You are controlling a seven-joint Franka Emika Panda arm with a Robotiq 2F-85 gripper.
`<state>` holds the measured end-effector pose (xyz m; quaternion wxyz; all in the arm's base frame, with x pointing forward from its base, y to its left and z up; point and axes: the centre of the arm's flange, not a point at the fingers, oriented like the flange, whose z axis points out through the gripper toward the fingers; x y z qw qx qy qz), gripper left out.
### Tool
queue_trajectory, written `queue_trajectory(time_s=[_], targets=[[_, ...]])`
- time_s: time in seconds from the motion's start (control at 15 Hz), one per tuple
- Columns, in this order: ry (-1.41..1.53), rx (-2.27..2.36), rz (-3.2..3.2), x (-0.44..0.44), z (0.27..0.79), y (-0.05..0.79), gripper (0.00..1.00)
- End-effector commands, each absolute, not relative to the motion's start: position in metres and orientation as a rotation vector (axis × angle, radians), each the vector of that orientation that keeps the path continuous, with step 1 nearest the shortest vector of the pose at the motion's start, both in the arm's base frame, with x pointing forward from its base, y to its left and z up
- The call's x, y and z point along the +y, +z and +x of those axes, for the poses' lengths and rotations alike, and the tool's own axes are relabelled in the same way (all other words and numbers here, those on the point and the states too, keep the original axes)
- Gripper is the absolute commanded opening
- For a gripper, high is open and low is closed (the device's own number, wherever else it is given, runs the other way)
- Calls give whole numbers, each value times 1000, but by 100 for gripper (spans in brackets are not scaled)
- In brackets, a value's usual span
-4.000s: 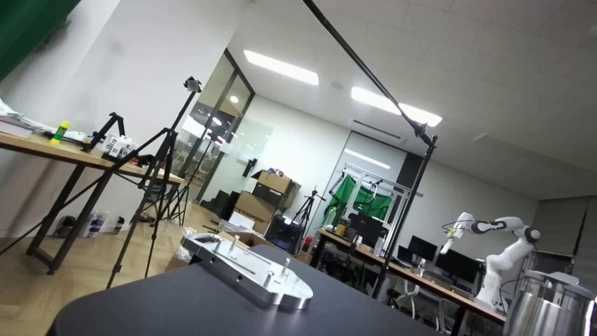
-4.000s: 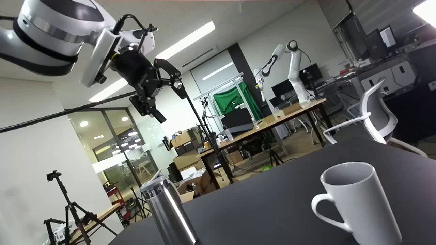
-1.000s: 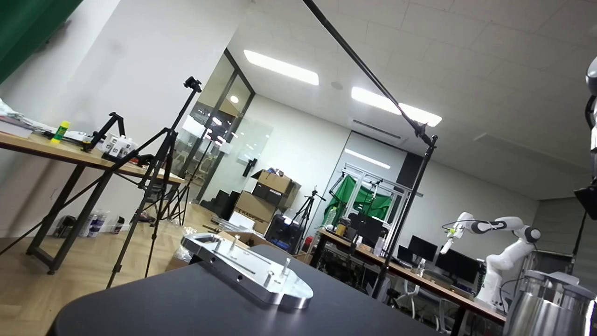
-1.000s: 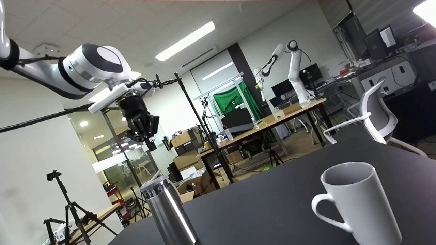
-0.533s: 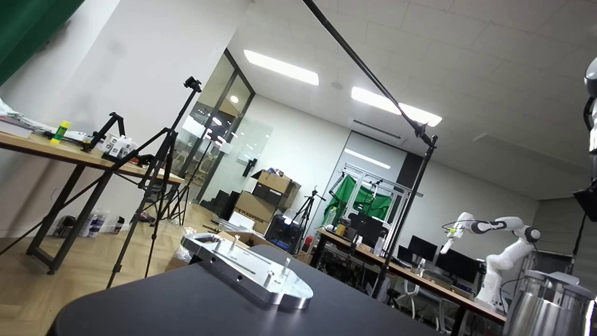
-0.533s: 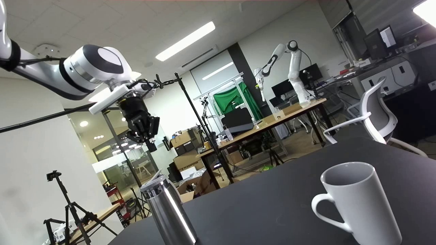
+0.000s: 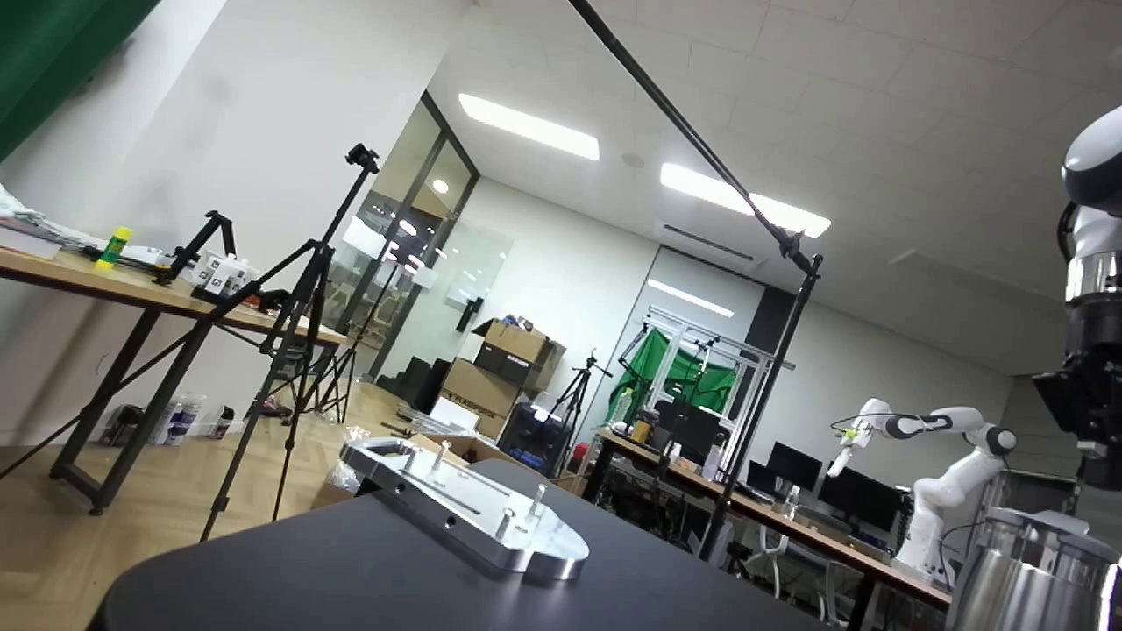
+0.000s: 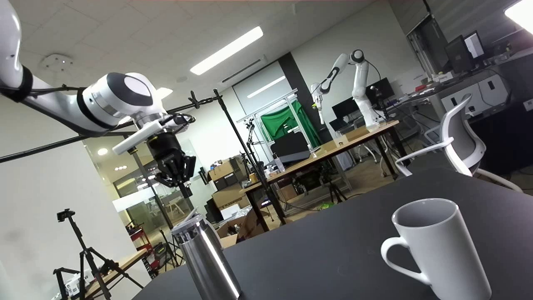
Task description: Open the flask
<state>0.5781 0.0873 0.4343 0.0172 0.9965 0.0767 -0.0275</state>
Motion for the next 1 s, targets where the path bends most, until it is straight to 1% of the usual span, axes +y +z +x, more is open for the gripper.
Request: queue_trajectory(time_s=[0.0, 0.73, 0.93], targets=[[-99, 264, 3080, 89, 577, 422, 0], [-194, 327, 3029, 92, 573, 373, 0], [-215, 337, 3018, 95, 573, 373, 0]])
